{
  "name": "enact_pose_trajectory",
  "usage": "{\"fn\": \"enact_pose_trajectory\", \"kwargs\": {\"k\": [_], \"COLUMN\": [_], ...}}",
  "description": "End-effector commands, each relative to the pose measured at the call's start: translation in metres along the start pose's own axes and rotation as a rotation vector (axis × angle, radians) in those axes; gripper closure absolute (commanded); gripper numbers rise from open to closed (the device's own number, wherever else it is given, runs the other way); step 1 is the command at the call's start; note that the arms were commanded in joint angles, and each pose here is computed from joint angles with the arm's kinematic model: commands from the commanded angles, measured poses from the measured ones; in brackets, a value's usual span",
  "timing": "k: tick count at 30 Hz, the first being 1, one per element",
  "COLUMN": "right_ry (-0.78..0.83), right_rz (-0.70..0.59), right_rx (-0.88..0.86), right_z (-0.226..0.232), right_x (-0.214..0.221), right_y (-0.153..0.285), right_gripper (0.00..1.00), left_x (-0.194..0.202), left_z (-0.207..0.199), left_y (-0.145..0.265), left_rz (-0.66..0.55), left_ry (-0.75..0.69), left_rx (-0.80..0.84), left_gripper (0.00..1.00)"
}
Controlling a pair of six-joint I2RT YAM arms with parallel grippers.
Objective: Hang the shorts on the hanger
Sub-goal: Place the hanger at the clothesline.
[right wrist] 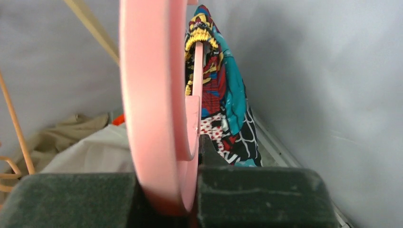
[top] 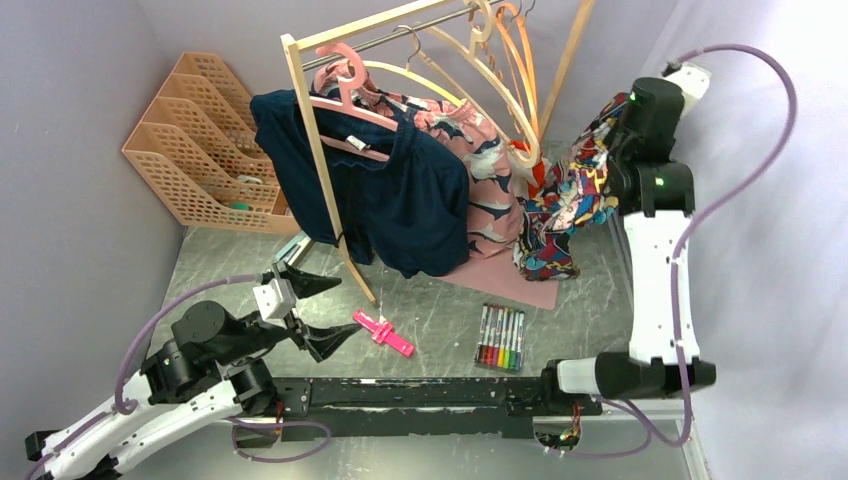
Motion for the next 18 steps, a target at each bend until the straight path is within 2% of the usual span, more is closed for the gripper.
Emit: {"fn": "enact_pose_trajectory", "kwargs": {"k": [1, 3, 5, 10, 14, 18], "right_ry": [-0.100, -0.098, -0.074, 0.026, 0.087, 0.094], "right_rz": [-0.184, -0.250, -0.273, -0.236, -0.250, -0.290], "right_rx": [-0.185, -0.255, -0.277, -0.208, -0.308, -0.387], "right_z": [0.026, 0.042, 0.054, 0.059, 0.081, 0.082], "right_x": [-0.082, -0.112, -0.122, -0.094, -0.080, -0.071], "right_y": [0.034, 0.052, 0.058, 0.033, 0.021, 0.000], "right_gripper": [1.00, 1.00, 1.00, 1.00, 1.00, 1.00], "left_x": [0.004, 0.005, 0.006, 0.010, 0.013, 0.015], "left_z": [0.005, 0.008, 0.011, 0.013, 0.012, 0.012], "left_y": [0.002, 0.003, 0.003, 0.000, -0.001, -0.002], "left_rz": [0.003, -0.004, -0.013, 0.008, 0.022, 0.031], "left_ry": [0.019, 0.019, 0.022, 0.026, 0.022, 0.022], "left_rx": [-0.033, -0.051, -0.069, -0.081, -0.074, -0.074], "left_gripper": [0.03, 0.02, 0.02, 0.03, 0.03, 0.03]}}
Point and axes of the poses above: each gripper's point midway between its finger pads, its own y axis back along the fingers, its own z axis along the line the jaws close on, x = y × z, the point moved 1 cm from there along y, back along the fingers, and after that the axes turned 2 degrees about -y, right-handed, at the moved point
